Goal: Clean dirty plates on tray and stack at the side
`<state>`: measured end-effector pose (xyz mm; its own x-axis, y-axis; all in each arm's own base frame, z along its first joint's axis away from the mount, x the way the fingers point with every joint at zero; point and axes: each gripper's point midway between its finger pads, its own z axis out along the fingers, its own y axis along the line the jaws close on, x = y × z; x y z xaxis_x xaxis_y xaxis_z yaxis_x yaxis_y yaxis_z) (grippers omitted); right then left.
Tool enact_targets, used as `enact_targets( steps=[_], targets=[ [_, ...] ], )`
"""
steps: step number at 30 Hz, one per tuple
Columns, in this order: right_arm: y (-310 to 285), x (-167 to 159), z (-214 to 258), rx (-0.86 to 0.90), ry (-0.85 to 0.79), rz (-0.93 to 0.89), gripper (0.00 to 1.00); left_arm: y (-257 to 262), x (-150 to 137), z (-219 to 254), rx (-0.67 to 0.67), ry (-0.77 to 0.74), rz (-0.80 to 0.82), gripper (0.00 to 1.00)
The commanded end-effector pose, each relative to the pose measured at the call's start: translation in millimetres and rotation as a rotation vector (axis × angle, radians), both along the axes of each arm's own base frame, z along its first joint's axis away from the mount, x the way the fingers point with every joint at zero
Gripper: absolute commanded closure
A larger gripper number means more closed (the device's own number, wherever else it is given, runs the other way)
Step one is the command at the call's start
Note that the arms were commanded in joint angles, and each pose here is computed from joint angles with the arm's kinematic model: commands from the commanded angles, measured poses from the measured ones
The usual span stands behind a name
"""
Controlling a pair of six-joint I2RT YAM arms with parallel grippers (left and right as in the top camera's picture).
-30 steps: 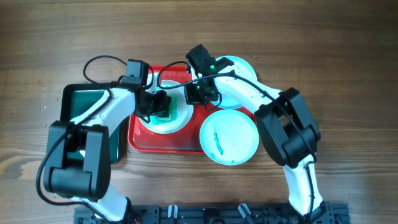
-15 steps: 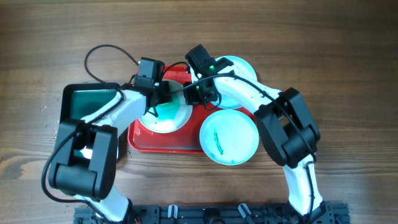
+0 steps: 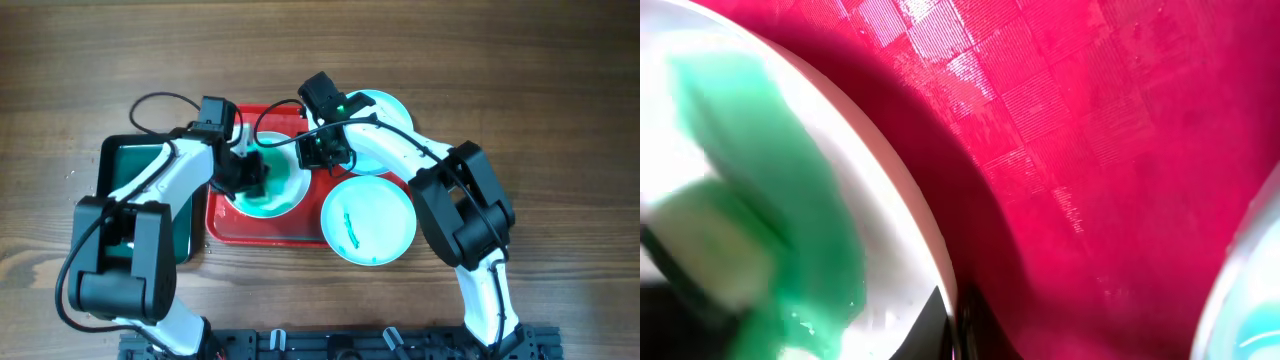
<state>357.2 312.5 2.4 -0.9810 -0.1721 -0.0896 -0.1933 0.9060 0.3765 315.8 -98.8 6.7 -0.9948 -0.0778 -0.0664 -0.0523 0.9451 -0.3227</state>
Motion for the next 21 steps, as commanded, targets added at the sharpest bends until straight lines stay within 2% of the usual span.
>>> enact_targets(
  steps=[1,5,11,15,19,21],
  targets=[
    [-4.9,-3.8,-17.5,-0.041,0.026,-0.016,0.96,-42.2,-33.0,-7.8,-0.192,0.098,-0.117,0.96],
    [-4.9,-3.9,-17.5,-0.042,0.027,-0.016,0.96,-57.1,-22.2,-11.5,-0.135,0.016,-0.172,0.96],
    [-5.3,-4.5,-17.6,-0.043,0.029,-0.015,0.96,-53.3,25.6,-13.0,0.018,-0.177,-0.064,0.96],
    [-5.5,-4.8,-17.7,-0.044,0.031,-0.017,0.96,-18.8,61.1,-8.3,0.214,-0.322,0.069,0.96],
    [-5.7,-4.9,-17.8,-0.045,0.031,-0.016,0.96,29.5,77.7,0.6,0.433,-0.403,0.236,0.96],
    [-5.5,-4.7,-17.7,-0.044,0.030,-0.016,0.96,46.3,81.6,3.5,0.477,-0.416,0.276,0.96]
  ],
)
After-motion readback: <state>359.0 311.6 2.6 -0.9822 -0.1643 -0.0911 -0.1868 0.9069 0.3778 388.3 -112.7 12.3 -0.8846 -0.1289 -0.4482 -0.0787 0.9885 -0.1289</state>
